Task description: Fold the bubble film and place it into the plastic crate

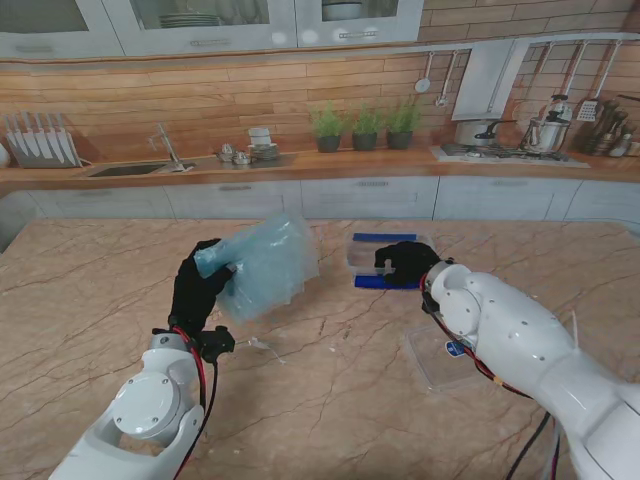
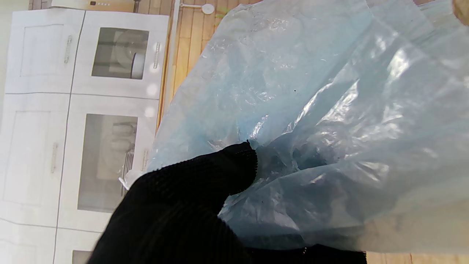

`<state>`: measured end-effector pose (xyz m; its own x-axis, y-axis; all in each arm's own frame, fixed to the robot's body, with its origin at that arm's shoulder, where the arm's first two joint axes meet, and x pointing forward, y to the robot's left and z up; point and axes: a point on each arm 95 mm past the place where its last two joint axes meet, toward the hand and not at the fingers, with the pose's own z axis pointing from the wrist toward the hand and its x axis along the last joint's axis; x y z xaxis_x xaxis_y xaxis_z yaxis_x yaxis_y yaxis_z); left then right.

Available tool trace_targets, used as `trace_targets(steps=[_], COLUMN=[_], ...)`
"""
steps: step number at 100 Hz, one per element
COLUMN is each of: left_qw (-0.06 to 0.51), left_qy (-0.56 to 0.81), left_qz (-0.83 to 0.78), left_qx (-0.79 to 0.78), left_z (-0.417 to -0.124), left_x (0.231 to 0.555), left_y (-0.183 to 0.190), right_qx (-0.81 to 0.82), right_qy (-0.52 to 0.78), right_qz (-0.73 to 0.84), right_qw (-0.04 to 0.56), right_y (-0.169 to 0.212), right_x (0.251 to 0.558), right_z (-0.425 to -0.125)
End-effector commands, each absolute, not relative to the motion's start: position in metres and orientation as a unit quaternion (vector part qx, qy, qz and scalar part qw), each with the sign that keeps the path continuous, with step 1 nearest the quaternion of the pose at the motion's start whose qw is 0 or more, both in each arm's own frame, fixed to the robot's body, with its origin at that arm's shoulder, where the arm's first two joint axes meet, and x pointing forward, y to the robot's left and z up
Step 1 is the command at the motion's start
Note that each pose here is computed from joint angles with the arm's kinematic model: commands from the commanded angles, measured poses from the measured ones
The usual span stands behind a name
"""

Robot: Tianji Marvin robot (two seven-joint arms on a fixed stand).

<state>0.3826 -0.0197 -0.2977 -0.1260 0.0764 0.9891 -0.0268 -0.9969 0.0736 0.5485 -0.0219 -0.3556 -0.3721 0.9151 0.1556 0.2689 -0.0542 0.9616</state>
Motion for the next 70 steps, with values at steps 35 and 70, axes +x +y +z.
trace_targets(steps=[35,70], left_qw=[0.025,0.025], left_qy=[0.033,0.032], left_qz=[0.756,0.754], left_qx=[0.653,0.656], left_z=[-0.296,-0.298], left_x=[0.380,0.381], left_y=[-0.015,-0.015], right_qx=[0.457,0.472], right_qy=[0.652,0.652], right_qz=[0.570,0.565], right_qw=[0.204,0.179], right_y=[0.070,0.081], right_x=[0.539,0.518], right_z=[-0.352,-0.360])
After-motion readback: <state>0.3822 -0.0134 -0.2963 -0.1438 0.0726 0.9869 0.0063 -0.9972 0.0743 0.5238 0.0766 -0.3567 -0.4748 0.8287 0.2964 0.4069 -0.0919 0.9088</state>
